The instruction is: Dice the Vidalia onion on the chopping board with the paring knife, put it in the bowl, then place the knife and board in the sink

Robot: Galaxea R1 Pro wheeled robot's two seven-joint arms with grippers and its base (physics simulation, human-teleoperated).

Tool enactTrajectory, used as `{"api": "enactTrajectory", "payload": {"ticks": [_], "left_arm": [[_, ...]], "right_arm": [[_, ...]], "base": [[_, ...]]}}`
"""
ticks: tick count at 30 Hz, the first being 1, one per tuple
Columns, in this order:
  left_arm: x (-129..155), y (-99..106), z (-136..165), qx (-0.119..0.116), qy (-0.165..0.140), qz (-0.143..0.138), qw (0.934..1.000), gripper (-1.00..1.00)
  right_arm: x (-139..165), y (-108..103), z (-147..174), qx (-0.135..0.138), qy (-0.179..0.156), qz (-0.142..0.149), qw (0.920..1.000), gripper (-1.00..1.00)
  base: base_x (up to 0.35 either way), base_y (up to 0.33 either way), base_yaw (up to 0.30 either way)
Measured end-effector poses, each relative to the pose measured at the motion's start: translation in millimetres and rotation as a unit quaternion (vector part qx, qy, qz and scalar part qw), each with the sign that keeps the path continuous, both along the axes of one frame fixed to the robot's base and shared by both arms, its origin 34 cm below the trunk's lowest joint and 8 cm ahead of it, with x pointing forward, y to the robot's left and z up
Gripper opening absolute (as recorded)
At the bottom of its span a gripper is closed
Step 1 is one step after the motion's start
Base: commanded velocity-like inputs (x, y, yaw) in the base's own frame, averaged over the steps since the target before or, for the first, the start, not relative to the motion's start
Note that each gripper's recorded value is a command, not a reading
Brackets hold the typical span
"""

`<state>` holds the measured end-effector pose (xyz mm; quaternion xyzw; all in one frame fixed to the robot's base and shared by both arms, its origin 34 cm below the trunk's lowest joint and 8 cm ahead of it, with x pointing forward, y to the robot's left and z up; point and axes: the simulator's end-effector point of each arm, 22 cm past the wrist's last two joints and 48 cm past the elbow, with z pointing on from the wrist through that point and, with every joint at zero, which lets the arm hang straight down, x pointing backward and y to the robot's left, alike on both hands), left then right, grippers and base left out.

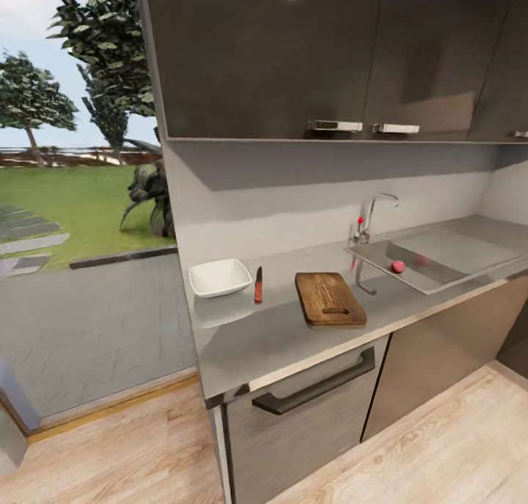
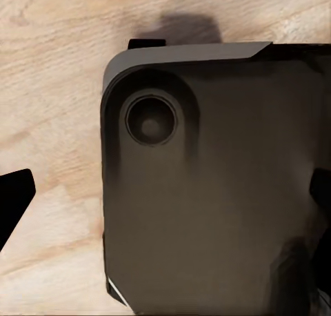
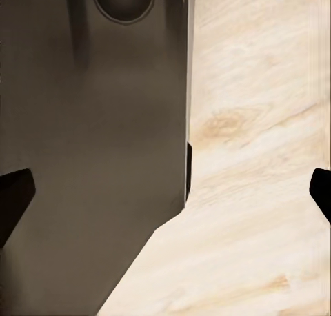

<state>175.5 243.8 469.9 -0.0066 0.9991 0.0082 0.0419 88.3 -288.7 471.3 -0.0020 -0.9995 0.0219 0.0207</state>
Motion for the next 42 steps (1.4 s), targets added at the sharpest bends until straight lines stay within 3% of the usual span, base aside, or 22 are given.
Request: {"api": "enactTrajectory", "payload": {"ticks": [16, 42], "left_arm": [[0, 6, 25, 0.009, 0.000, 0.001, 1.0000, 1.00], [-4, 4, 61, 0.008, 0.002, 0.000, 1.0000, 1.00]], "right_arm": [[0, 0, 25, 0.000, 0.001, 0.000, 1.0000, 1.00], [-4, 0, 61, 0.000, 0.001, 0.000, 1.0000, 1.00]], "base": [[0.084, -0.085, 0.297], [0.083, -0.284, 0.297]]}}
